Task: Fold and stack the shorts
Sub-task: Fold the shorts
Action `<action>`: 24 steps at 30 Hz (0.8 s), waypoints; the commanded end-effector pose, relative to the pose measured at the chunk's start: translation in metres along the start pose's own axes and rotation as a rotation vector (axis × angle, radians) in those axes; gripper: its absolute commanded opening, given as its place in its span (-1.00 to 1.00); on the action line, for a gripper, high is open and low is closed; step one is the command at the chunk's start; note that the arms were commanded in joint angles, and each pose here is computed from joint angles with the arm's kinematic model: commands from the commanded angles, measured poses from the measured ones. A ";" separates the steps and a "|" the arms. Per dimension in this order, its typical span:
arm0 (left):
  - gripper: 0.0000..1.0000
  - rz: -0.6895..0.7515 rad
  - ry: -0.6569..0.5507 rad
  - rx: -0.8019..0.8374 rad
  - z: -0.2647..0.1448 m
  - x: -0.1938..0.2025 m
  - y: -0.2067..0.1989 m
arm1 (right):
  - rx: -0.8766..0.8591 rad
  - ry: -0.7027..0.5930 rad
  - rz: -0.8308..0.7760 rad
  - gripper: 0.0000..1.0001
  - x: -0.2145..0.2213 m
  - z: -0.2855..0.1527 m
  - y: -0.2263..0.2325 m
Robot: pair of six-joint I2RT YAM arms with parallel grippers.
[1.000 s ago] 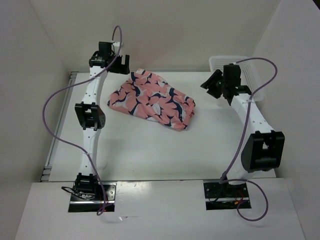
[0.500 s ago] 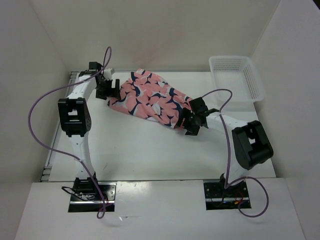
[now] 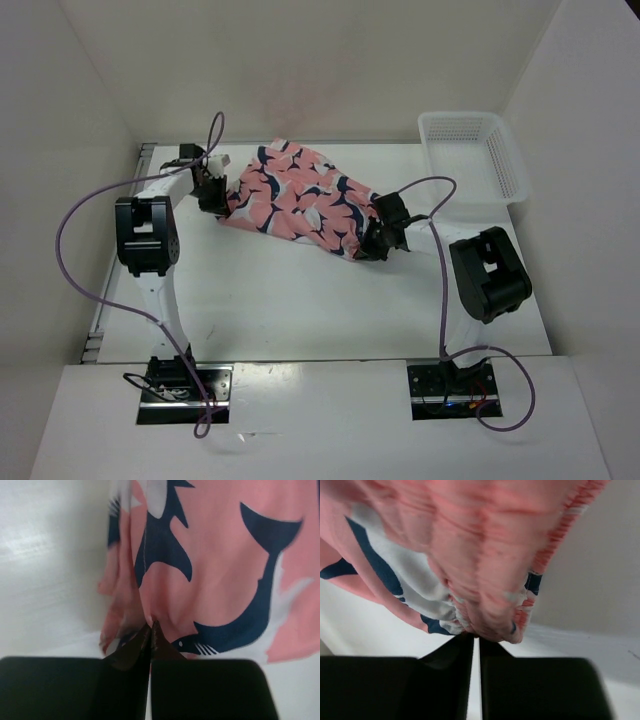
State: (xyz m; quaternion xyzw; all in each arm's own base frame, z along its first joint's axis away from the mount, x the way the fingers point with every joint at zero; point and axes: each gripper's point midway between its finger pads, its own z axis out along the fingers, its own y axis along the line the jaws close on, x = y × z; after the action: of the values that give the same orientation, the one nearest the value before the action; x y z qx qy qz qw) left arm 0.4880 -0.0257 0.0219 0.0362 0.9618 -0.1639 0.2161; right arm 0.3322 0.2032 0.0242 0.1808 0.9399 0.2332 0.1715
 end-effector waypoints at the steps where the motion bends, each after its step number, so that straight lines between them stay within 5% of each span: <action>1: -1.00 -0.001 0.002 0.024 -0.025 0.017 -0.012 | -0.037 -0.043 -0.022 -0.95 -0.017 -0.006 0.011; 7: -1.00 -0.056 0.035 0.023 -0.063 0.076 -0.016 | -0.051 -0.060 -0.060 -1.00 -0.012 -0.030 0.002; 13: -1.00 -0.099 0.082 0.061 -0.124 0.125 -0.047 | 0.012 0.060 -0.080 -1.00 0.024 -0.064 -0.017; 15: -0.77 -0.175 0.161 0.070 -0.144 0.154 -0.050 | 0.018 0.122 -0.078 -0.98 0.041 -0.079 -0.022; 18: -0.51 -0.254 0.276 0.109 -0.163 0.189 -0.065 | 0.025 0.198 -0.069 -0.21 0.061 -0.096 -0.029; 22: -0.41 -0.287 0.237 0.072 -0.195 0.179 -0.060 | 0.010 0.158 -0.069 0.20 0.049 -0.128 -0.022; 24: 0.02 -0.278 0.207 0.094 -0.202 0.167 -0.066 | 0.001 0.105 -0.073 0.32 0.033 -0.141 -0.021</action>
State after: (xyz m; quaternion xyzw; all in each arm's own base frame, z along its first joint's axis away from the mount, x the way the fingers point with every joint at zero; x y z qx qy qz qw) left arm 0.2496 -0.0127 0.1124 -0.0752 0.9717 -0.2089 0.0807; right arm 0.2419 0.1594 0.0916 0.1381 0.9564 0.2316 0.1123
